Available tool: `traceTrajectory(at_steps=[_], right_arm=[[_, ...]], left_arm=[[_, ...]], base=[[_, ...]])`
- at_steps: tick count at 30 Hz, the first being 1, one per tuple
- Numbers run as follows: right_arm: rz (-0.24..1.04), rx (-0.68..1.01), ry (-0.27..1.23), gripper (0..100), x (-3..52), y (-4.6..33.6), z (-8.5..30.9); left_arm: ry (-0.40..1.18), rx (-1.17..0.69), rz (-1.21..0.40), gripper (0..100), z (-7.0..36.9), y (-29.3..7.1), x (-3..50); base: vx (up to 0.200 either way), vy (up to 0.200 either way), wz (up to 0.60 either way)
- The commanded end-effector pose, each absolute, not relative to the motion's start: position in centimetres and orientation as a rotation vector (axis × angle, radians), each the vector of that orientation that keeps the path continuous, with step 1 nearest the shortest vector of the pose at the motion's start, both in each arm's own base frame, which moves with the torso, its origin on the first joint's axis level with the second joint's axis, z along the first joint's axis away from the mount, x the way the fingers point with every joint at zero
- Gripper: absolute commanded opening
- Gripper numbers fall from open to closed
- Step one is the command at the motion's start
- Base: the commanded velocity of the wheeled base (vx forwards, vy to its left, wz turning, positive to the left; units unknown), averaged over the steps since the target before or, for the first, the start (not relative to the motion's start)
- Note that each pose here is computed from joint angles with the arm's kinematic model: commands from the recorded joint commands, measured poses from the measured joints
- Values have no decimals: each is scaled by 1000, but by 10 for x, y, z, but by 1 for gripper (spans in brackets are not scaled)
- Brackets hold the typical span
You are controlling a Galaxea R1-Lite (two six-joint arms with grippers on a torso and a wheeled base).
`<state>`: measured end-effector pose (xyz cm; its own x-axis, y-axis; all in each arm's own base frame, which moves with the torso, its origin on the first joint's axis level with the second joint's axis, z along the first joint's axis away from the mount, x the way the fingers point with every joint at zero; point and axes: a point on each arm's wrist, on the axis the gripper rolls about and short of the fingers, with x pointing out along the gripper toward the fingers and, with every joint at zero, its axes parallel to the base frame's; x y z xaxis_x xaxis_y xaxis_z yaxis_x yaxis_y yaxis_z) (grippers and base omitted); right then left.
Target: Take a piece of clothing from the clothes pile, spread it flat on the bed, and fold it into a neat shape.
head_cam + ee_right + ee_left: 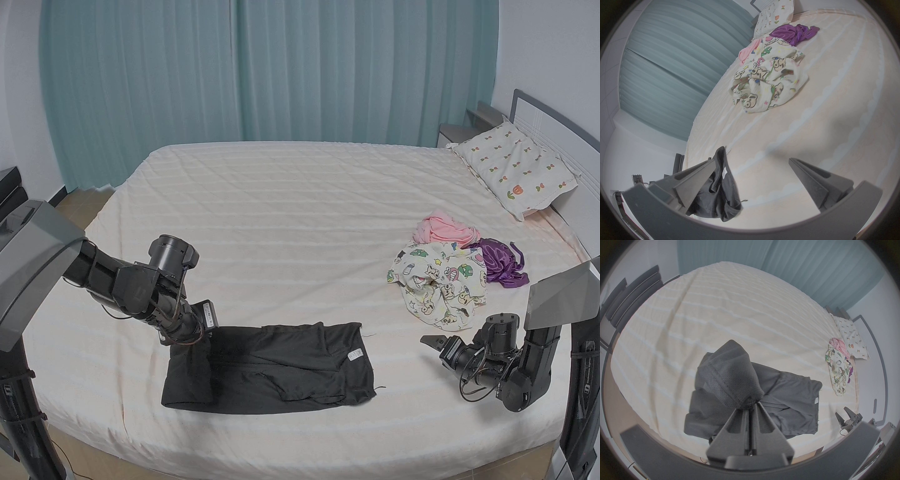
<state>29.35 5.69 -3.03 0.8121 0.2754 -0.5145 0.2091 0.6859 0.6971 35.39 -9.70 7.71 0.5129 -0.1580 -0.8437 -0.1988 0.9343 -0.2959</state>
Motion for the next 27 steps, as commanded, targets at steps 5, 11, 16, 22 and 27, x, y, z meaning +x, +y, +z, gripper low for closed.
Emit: traceTrajectory(at_steps=[5, 11, 16, 22, 27], right_arm=[[44, 827, 645, 100, 293, 58, -31], [43, 827, 647, 100, 293, 58, -32], [40, 826, 656, 100, 293, 59, -34], [47, 822, 659, 100, 292, 61, -35], [46, 823, 662, 100, 292, 61, -35]], left_arm=[[1073, -358, -18, 0, 58, -128, 367], [1085, -338, -47, 0, 55, -147, 373], [1088, -357, -54, 0, 59, -163, 380], [1121, -333, -72, 0, 50, -182, 380], [1099, -316, -10, 0, 32, -188, 395]], base=[[0, -200, 0], [0, -200, 0], [0, -200, 0], [0, -167, 0], [0, 0, 0]])
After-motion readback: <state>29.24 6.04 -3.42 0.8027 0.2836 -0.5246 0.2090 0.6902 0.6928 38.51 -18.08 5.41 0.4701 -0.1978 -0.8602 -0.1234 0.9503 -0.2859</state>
